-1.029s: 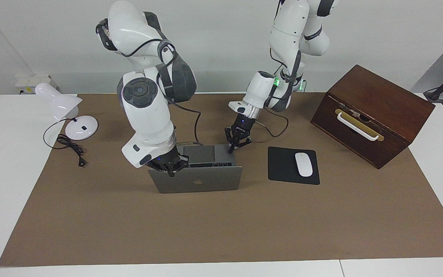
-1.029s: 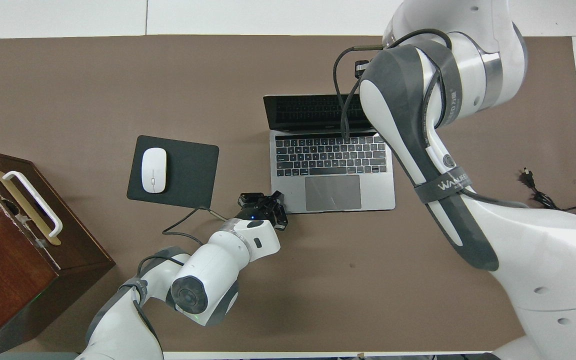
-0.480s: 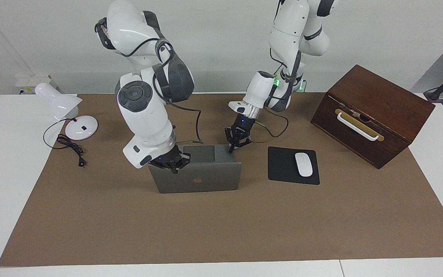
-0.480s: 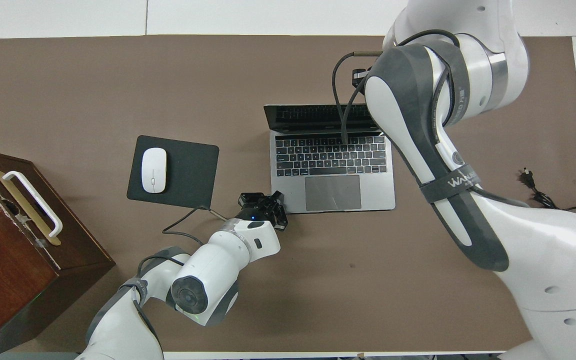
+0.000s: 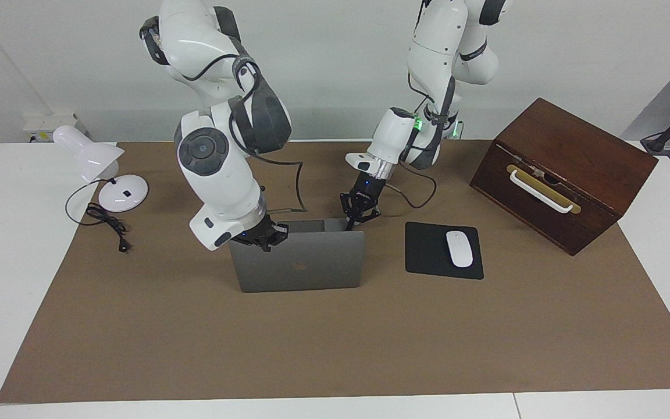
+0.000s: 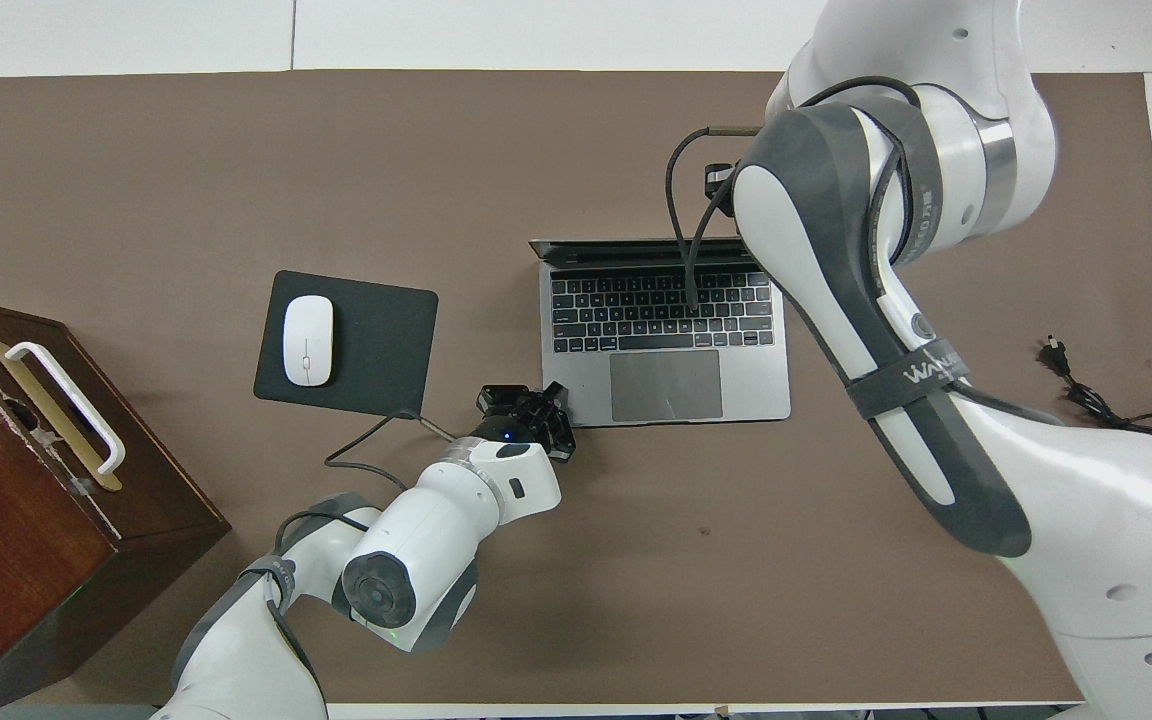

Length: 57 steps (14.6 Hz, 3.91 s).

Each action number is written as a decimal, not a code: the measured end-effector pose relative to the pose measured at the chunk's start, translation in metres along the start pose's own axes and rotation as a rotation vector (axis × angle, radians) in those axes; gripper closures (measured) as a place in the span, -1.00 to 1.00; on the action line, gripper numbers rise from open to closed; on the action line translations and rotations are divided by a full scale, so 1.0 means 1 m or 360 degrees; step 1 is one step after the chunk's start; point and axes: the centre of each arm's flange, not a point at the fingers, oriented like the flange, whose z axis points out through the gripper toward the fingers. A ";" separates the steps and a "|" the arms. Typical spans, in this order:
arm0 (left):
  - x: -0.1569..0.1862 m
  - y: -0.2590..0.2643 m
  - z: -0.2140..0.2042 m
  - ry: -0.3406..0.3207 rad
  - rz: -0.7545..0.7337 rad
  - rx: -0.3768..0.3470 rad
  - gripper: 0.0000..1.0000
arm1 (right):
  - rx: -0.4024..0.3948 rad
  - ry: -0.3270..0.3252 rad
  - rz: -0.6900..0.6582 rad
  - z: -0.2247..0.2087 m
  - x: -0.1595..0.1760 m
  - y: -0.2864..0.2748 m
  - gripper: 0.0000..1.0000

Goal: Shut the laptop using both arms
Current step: 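Push the laptop screen down toward the keyboard with the right gripper, then press the lowered screen flat onto the base with the right gripper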

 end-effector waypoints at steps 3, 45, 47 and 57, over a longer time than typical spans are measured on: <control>0.000 0.000 0.000 0.0001 0.0004 0.0000 0.98 | -0.0021 -0.0056 0.0013 0.011 -0.009 0.007 0.98; 0.000 0.000 0.000 0.0003 0.0007 0.0000 0.98 | -0.0047 -0.0102 0.0079 0.089 -0.023 0.034 0.98; 0.000 0.000 0.000 0.0004 0.0007 0.0000 0.98 | -0.0046 -0.0099 0.0076 0.091 -0.023 0.033 0.98; 0.000 0.000 0.000 0.0004 0.0007 0.0000 0.98 | -0.0037 -0.0070 0.0075 0.101 -0.023 0.032 0.98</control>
